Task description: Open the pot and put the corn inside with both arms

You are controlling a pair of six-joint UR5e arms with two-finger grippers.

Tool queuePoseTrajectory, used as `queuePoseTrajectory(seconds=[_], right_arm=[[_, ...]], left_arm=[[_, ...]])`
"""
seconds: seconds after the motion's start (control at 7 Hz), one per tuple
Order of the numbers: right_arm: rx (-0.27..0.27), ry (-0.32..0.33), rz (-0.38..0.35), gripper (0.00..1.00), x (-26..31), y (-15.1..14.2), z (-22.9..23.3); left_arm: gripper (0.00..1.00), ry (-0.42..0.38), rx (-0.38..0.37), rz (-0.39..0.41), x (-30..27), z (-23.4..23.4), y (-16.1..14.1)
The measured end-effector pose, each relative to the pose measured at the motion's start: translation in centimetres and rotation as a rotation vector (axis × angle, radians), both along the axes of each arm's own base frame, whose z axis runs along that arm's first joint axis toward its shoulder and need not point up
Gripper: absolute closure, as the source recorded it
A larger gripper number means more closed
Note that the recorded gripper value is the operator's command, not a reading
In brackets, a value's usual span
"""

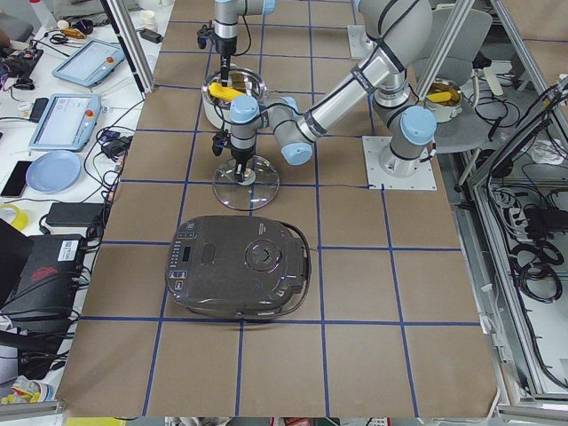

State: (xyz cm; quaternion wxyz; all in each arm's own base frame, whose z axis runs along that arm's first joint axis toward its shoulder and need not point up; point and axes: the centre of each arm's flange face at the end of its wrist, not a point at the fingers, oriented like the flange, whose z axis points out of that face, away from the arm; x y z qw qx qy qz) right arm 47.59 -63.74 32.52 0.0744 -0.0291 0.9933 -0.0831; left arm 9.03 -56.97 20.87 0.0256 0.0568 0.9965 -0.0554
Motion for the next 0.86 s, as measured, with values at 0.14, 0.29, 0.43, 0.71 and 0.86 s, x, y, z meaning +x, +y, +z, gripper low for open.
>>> queuePoseTrajectory(seconds=[0.14,0.29,0.43,0.71,0.86], right_arm=[[-0.016,-0.008,-0.002,0.0,-0.4,-0.2,0.4],[-0.034,-0.014,-0.003,0.0,-1.6,-0.8,1.6],[-0.049,-0.016,-0.002,0.0,-3.5,-1.3,3.5],[-0.009,0.014,-0.01,0.0,-9.2,-1.1,8.6],[0.045,0.044,-0.019,0.0,-13.3,-0.4,11.3]], left_arm=[[0.0,-0.002,0.002,-0.002,0.0,0.0,0.0],[0.0,-0.006,-0.002,-0.001,0.1,0.4,0.0],[0.0,-0.008,-0.007,0.001,0.2,1.1,0.0],[0.0,0.003,0.002,0.002,0.0,5.0,0.2],[0.0,0.017,0.024,-0.004,-0.5,8.6,0.2]])
